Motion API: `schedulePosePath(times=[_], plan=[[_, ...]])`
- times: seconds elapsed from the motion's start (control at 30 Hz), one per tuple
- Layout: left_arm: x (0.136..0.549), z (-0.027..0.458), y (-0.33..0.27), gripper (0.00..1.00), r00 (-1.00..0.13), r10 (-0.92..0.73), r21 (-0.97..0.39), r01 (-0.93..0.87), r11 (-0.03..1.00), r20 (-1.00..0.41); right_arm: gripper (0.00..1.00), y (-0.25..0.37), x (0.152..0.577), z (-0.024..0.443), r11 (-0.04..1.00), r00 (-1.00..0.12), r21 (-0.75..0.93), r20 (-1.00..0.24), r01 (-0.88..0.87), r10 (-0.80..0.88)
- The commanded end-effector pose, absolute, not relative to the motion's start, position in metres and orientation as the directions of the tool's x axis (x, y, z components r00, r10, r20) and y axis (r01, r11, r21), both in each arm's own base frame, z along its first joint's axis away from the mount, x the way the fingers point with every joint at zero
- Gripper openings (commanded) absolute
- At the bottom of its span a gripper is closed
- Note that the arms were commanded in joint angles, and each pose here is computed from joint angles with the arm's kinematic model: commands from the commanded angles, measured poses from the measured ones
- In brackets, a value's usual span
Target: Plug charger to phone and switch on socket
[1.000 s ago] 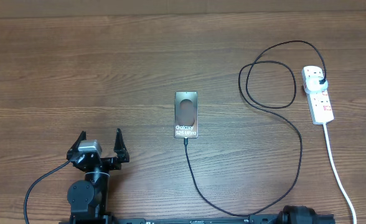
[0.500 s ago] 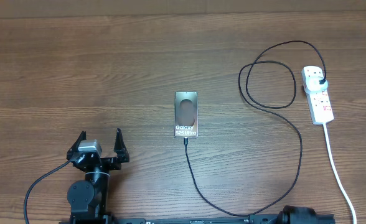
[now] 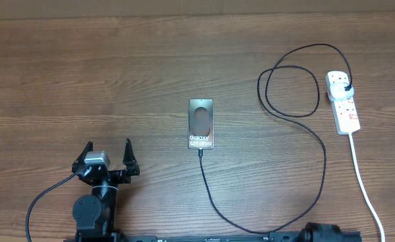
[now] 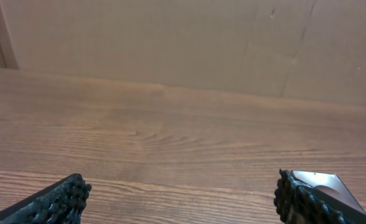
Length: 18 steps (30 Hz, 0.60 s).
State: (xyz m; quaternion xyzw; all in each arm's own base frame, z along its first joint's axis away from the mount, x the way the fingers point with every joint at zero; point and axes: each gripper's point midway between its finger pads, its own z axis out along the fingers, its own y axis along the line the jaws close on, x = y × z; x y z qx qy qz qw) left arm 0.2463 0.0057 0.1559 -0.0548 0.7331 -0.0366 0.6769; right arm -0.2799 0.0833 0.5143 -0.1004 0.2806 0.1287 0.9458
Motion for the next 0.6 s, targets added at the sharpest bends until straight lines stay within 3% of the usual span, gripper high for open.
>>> schedulePosePath(times=[0.0,0.17,0.27,0.57], plan=[[0.246,0.156,0.005,1.00,-0.074,-0.137,-0.136,-0.026,0.990,-0.988,1.00,0.045,-0.239,0.519,0.978,0.775,0.072,-0.600,-0.198,0.201],[0.246,0.156,0.005,1.00,-0.074,-0.137,-0.136,-0.026,0.990,-0.988,1.00,0.030,-0.172,0.524,0.978,0.702,0.140,-0.681,-0.156,0.209],[0.246,0.156,0.005,1.00,-0.074,-0.137,-0.136,-0.026,0.990,-0.988,1.00,0.017,-0.103,0.516,0.975,0.619,0.195,-0.754,-0.106,0.218],[0.246,0.156,0.005,1.00,-0.074,-0.137,-0.136,-0.026,0.990,-0.988,1.00,0.004,0.087,0.434,0.963,0.346,0.260,-0.898,-0.076,0.270]])
